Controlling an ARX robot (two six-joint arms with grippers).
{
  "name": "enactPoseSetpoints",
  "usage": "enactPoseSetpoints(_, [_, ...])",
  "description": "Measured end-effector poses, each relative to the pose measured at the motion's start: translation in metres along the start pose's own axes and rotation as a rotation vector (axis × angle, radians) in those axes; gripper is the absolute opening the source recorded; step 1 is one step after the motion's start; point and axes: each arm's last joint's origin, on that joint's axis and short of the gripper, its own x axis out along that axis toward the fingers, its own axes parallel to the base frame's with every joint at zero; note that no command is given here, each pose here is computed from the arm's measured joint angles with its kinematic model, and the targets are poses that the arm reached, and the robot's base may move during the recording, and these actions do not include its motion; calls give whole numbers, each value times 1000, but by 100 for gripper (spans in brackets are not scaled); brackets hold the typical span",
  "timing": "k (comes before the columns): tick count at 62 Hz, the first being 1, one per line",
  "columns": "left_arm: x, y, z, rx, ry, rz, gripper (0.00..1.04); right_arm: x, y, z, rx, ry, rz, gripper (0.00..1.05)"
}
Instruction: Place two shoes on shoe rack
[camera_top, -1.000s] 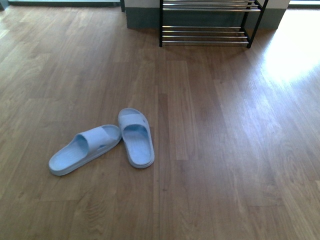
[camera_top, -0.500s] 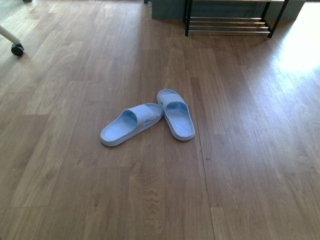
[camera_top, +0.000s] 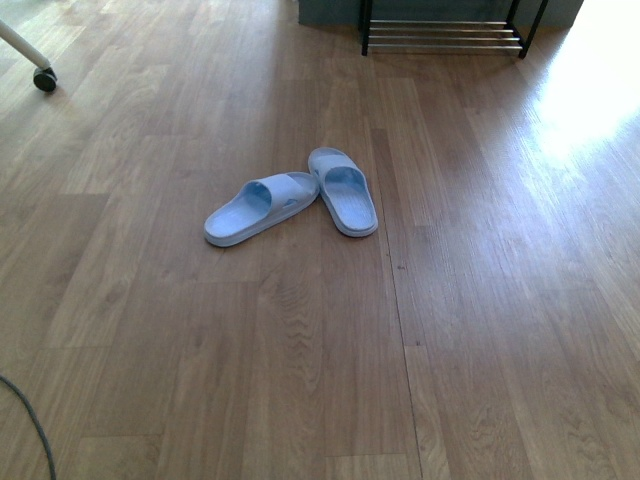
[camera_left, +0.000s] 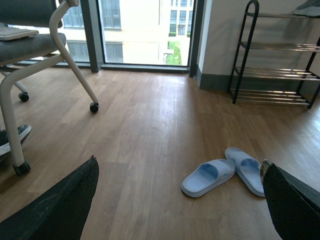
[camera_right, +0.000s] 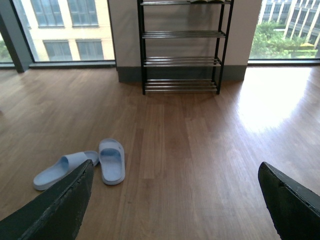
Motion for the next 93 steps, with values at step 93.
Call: enactPoseSetpoints(93, [0, 0, 0, 0, 0, 3, 95, 0, 0, 0, 0, 0, 5, 95])
